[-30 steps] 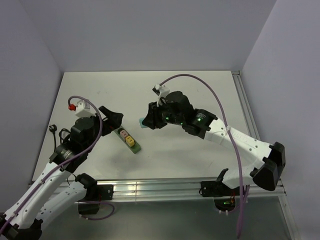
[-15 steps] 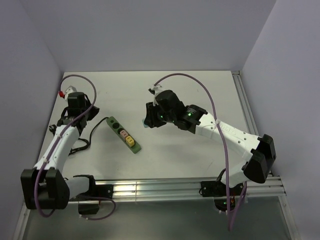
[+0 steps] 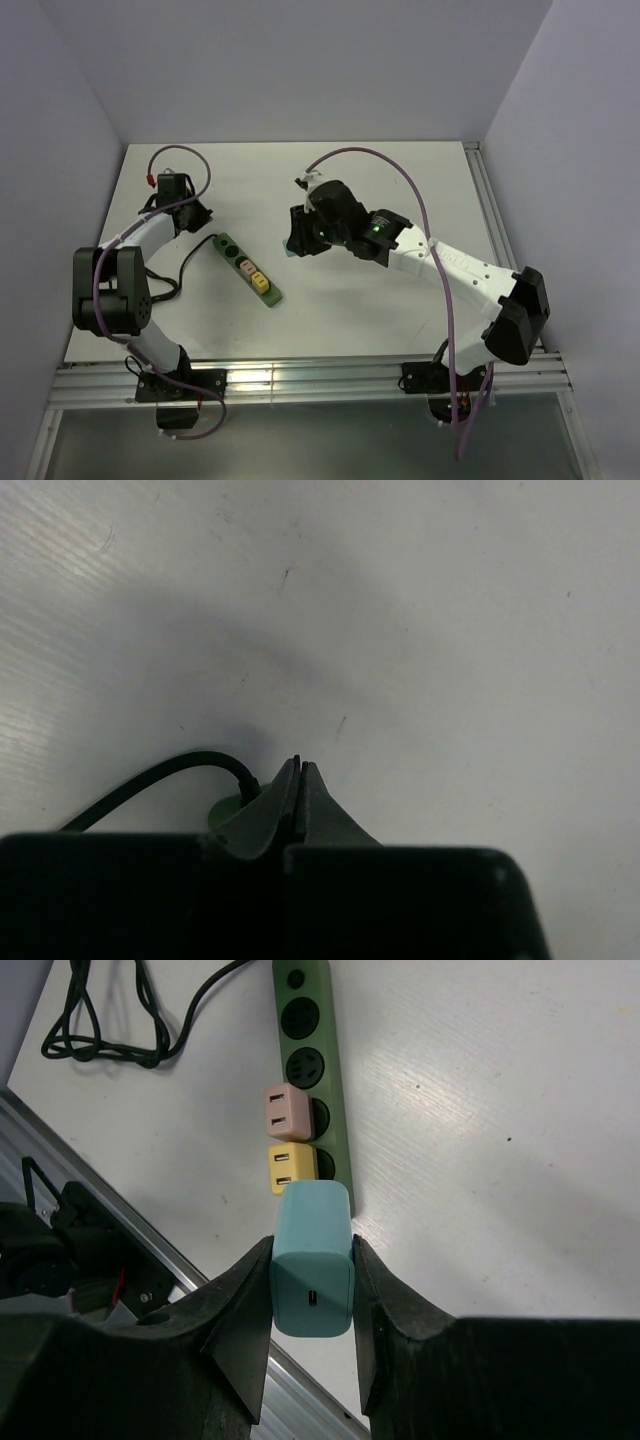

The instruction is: Insert the plug

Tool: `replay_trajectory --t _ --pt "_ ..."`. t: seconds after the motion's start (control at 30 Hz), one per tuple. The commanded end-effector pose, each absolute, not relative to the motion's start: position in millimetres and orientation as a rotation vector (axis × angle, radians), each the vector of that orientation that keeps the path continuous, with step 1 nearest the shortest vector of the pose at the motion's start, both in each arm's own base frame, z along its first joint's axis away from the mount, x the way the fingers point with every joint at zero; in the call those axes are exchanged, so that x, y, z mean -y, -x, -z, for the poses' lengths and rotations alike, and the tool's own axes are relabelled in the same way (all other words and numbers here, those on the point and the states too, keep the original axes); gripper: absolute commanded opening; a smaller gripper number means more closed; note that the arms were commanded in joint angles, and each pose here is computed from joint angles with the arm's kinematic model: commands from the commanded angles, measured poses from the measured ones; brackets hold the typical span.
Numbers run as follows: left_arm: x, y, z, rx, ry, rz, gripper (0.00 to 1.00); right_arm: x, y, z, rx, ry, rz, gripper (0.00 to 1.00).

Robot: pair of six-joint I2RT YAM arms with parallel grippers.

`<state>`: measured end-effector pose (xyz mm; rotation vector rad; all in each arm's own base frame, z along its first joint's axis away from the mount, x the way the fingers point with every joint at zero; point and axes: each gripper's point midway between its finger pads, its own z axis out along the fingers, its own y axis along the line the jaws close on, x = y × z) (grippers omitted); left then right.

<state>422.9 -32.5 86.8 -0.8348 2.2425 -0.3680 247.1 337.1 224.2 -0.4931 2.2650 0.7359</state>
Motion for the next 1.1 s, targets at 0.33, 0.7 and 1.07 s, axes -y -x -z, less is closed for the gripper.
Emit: replay_trajectory --t 0.33,0.7,1.07 --pt "61 -424 -58 -2.199 0.775 0.428 0.0 -395 -274 -217 -2.28 0.538 -0.736 0.0" --pt "80 -388 -19 -2.275 0.805 0.387 0.0 -420 -286 -204 -2.318 0.61 -0.689 0.0" --pt "83 -363 -61 -2.107 0.804 0.46 0.0 -425 -289 -194 -2.341 0.678 -0.627 0.0"
